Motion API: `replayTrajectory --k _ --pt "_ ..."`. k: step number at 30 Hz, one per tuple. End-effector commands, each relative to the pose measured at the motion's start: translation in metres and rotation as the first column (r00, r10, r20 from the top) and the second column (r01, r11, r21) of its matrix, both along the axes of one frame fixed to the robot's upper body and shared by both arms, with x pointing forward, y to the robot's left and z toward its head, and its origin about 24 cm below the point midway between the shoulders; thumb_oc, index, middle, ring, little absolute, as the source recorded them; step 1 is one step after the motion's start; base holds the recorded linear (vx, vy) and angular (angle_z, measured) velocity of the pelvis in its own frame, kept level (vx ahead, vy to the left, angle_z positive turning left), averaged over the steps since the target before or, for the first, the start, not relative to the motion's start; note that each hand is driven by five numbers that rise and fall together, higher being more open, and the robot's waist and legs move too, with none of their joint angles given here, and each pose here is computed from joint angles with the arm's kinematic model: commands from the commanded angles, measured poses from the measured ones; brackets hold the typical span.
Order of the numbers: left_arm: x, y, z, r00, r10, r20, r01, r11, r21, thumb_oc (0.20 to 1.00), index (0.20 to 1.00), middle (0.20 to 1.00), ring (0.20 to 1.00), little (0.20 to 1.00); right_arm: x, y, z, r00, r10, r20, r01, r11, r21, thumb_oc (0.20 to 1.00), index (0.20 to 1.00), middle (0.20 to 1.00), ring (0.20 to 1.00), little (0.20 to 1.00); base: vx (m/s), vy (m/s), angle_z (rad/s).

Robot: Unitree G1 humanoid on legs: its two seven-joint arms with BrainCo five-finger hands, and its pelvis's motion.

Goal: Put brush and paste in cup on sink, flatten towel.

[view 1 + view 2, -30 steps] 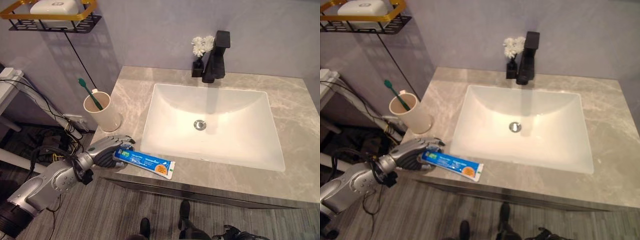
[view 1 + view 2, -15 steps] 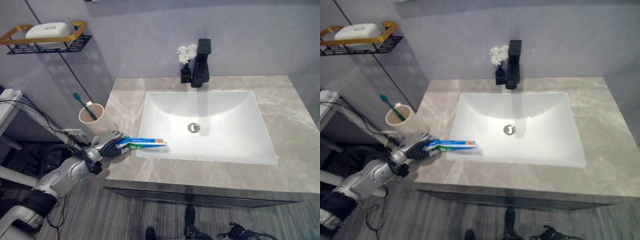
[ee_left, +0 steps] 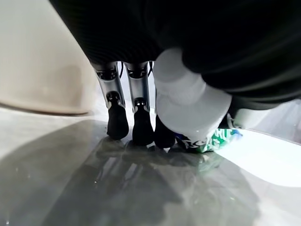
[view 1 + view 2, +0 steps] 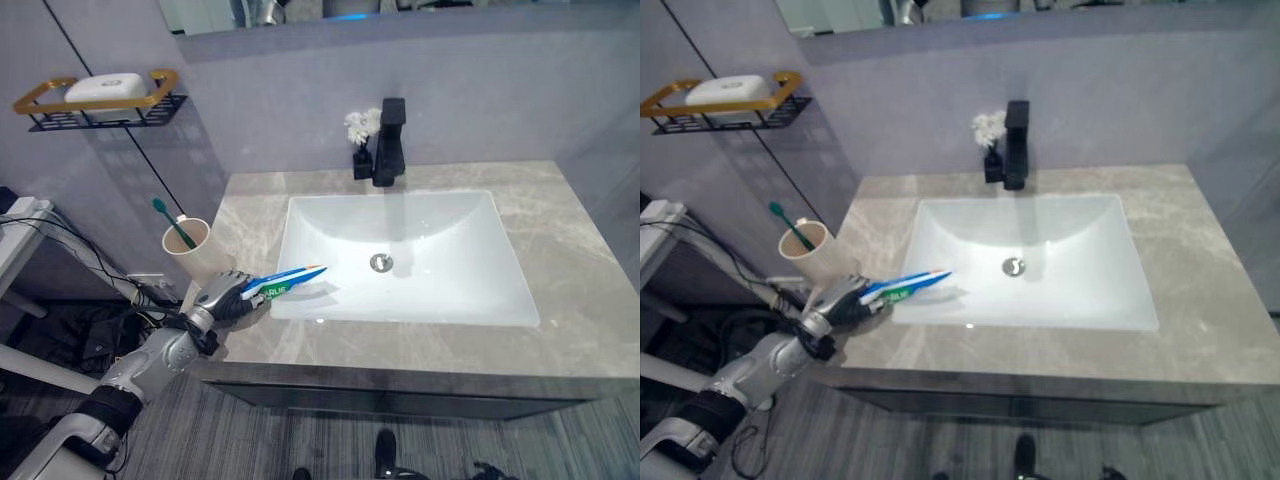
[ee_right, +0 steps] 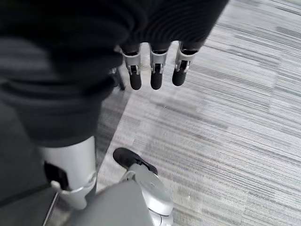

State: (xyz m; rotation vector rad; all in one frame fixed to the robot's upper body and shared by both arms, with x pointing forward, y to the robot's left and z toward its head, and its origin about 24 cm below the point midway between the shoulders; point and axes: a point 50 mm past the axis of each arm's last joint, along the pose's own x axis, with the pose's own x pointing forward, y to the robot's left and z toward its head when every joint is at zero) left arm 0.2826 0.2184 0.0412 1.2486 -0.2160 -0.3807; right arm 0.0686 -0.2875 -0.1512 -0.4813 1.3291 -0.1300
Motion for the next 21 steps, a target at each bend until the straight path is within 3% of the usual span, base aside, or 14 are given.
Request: replayTrajectory --k 1,8,9,13,17,21 --pt "-0.093 0.021 -0.1 0.878 0.02 -0.478 0.134 0.949 0.287 0.2 0.2 0.2 0.2 0.2 -0.002 0.014 -0.005 0.995 -0.101 0.013 0.101 0.994 0.038 1.0 1.0 1.0 1.0 1.0 0.02 0.008 -0.07" --pt "-0.063 0.011 -0.052 0.95 -0.063 -0.306 0.137 0.964 0.228 0.2 0.2 0.2 0.2 0.2 -0.02 0.007 -0.005 0.962 -0.271 0.011 0.27 0.961 0.056 1.0 1.0 1.0 1.0 1.0 0.01 0.0 -0.03" --pt "-0.052 0.001 -0.022 0.971 -0.136 -0.196 0.175 0.965 0.197 0.2 0.2 0.2 0.2 0.2 -0.03 0.004 -0.006 0.941 -0.338 -0.003 0.338 0.939 0.062 1.0 1.0 1.0 1.0 1.0 0.0 0.0 0.0" --pt "-0.045 -0.008 0.003 0.978 -0.182 -0.103 0.197 0.966 0.166 0.2 0.2 0.2 0.2 0.2 -0.04 0.0 -0.005 0.907 -0.42 -0.006 0.42 0.905 0.068 1.0 1.0 1.0 1.0 1.0 0.01 -0.007 -0.02" --pt "-0.04 -0.023 0.057 0.959 -0.27 0.087 0.256 0.955 0.146 0.2 0.2 0.2 0.2 0.2 -0.06 -0.005 -0.004 0.81 -0.587 -0.005 0.585 0.807 0.077 1.0 1.0 1.0 1.0 1.0 0.02 -0.009 -0.13" --pt "-0.036 -0.023 0.086 0.942 -0.26 0.211 0.239 0.964 0.118 0.2 0.2 0.2 0.2 0.2 -0.062 -0.015 0.001 0.709 -0.704 0.036 0.699 0.709 0.088 1.0 1.0 1.0 1.0 1.0 0.01 -0.004 -0.01"
